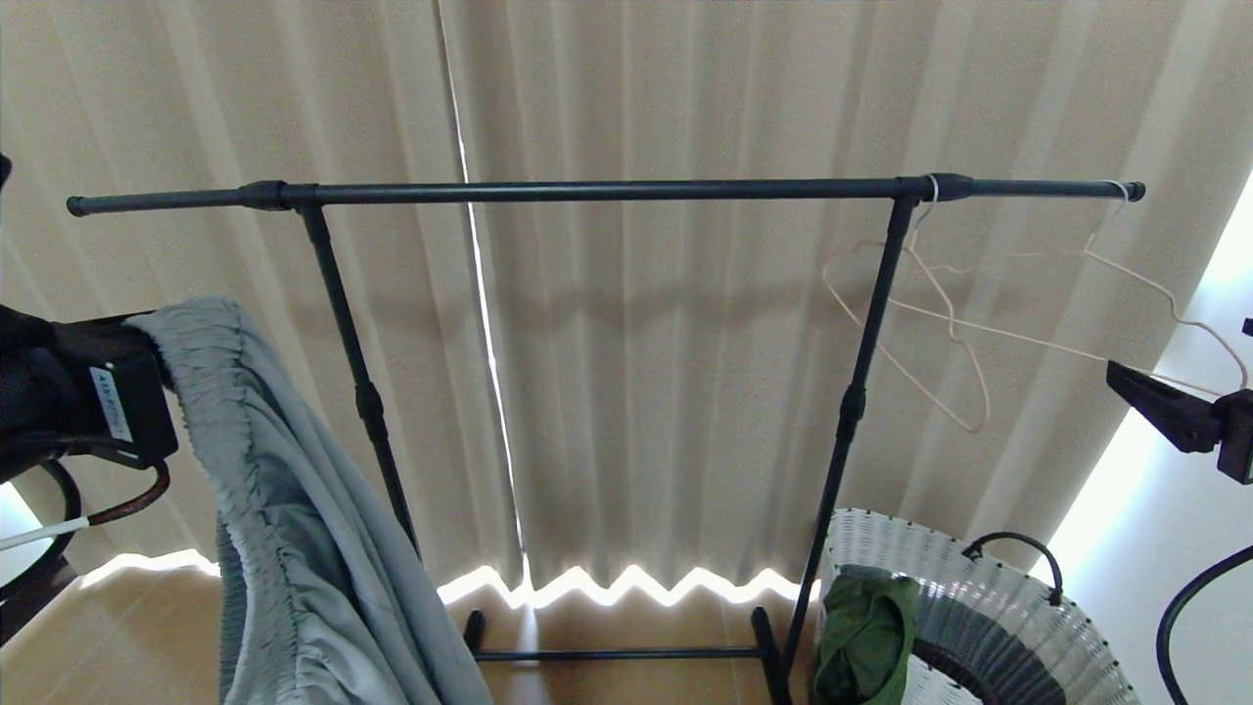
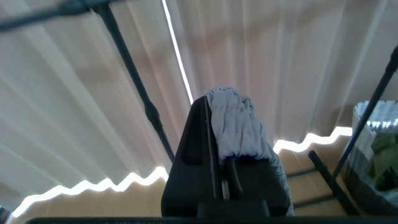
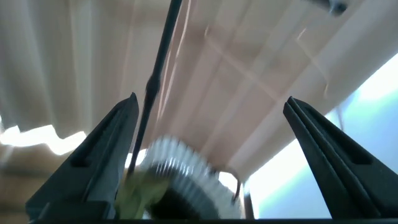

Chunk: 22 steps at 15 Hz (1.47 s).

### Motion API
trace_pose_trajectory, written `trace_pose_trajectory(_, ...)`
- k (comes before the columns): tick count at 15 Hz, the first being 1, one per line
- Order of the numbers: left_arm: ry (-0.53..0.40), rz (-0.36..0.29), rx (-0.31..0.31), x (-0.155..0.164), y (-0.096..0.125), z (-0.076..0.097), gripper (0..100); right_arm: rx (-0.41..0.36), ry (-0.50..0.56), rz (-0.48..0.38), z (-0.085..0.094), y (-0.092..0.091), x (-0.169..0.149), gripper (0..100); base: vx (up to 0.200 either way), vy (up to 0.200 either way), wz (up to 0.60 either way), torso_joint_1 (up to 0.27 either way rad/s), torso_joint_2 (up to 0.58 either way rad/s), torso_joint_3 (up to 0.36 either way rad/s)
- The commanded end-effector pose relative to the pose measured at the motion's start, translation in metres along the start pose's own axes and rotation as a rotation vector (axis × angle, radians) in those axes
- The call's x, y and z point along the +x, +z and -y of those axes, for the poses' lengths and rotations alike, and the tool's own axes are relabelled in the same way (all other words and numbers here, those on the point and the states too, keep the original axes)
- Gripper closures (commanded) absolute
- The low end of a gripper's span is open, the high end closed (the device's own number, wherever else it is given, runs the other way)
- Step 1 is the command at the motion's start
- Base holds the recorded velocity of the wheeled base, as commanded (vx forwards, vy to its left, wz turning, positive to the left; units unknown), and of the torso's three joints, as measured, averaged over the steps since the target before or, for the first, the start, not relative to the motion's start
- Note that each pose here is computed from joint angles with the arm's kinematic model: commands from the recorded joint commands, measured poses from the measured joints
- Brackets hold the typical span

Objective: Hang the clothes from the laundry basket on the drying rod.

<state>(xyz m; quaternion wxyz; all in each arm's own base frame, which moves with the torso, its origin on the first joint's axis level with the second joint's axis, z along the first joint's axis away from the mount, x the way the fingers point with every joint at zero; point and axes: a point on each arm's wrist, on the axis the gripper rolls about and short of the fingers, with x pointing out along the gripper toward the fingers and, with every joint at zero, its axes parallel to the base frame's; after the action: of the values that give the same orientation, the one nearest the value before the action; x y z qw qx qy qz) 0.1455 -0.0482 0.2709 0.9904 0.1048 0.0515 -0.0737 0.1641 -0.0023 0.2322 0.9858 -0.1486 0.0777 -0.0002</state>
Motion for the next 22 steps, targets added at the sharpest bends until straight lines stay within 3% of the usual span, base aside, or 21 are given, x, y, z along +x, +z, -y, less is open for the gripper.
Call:
trace_pose_trajectory(1,0.002,0.003,0.003,-0.001,0.0,0.0,100,0.007,0.021,-0.065,-0.001,-0.002,0.001,0,0.0,0.0,0.0,0.207,-0.5,-0.295)
trace_pose_trajectory(5,0.021,-0.038,0.027,0.001,-0.011,-0.002,100,0.055,0.056,-0.194,-0.002,-0.005,0.0,0,0.0,0.0,0.0,0.067,-0.15,-0.09)
trace_pose_trajectory(16,0.031,-0.063,0.042,0.001,-0.019,-0.003,100,0.082,0.055,-0.202,-0.002,-0.005,0.002,0,0.0,0.0,0.0,0.0,0.0,0.0)
trace_pose_trajectory(22,0.03,-0.061,0.043,0.001,-0.018,-0.003,100,0.082,0.055,-0.199,-0.002,-0.005,0.002,0,0.0,-0.2,0.0,0.001,0.0,0.003)
